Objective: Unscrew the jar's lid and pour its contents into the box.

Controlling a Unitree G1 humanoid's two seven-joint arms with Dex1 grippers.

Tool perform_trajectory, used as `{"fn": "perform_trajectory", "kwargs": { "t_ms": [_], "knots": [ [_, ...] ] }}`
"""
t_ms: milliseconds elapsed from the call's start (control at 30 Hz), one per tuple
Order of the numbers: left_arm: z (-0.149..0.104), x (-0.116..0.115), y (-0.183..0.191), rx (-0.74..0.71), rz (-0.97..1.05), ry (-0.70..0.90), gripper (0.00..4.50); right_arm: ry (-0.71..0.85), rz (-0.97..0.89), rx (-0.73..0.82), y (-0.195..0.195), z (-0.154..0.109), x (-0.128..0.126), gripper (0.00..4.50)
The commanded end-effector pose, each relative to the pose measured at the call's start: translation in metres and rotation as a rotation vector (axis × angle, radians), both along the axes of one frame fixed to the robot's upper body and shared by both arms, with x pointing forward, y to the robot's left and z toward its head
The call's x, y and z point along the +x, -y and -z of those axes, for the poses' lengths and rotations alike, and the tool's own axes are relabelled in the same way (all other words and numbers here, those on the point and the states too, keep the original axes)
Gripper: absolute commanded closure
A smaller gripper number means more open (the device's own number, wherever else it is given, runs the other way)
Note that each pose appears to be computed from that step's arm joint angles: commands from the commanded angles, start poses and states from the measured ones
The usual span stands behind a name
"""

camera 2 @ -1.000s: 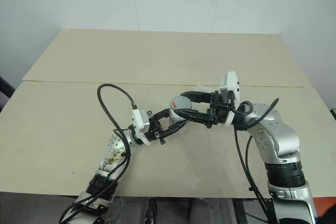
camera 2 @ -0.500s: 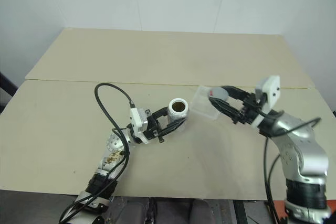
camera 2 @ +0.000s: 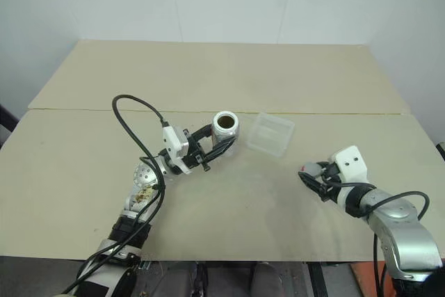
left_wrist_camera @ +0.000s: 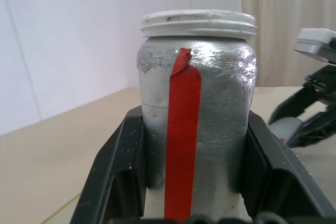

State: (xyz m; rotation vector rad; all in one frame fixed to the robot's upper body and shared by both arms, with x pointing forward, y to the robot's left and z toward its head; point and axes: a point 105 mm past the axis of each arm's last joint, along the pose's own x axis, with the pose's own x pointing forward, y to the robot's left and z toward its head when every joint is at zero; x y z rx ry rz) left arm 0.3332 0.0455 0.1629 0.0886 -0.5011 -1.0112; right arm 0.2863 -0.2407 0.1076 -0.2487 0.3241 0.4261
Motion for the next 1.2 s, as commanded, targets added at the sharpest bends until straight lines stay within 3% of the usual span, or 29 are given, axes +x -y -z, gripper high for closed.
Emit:
{"fn": "perform_trajectory", "kwargs": {
  "t_ms": [33,233,267,367,533,700,967,1200],
  "knots": [
    [-0.014,0.003,-0.001,-0.002,-0.036,0.072,2.59,-0.032,0.022,-0.050,0.007,0.004,0.001,1.74],
    [-0.015,0.005,-0.002,0.017,-0.070,0.089,2.59,-0.094,0.000,-0.020,0.009,0.008,-0.002,1.74],
    [-0.016,0.005,-0.003,0.012,-0.076,0.088,2.59,-0.102,-0.024,-0.024,0.008,0.007,-0.004,1.02],
    [-0.015,0.007,-0.005,0.009,-0.100,0.083,2.59,-0.098,-0.045,-0.028,0.006,0.001,-0.007,0.05],
    [-0.014,0.011,-0.002,0.024,-0.109,0.079,2.59,-0.059,-0.084,-0.082,-0.001,-0.013,-0.013,0.02],
    [-0.020,0.026,0.002,0.076,-0.156,0.102,2.59,0.064,-0.059,-0.098,-0.001,-0.046,-0.014,0.02],
    [-0.023,0.059,0.033,0.311,-0.208,0.226,2.59,0.213,-0.132,-0.130,-0.017,-0.077,-0.029,0.02],
    [-0.030,0.078,0.074,0.607,-0.346,0.577,2.59,0.286,-0.192,-0.138,-0.036,-0.088,-0.046,0.02]
  ]
}}
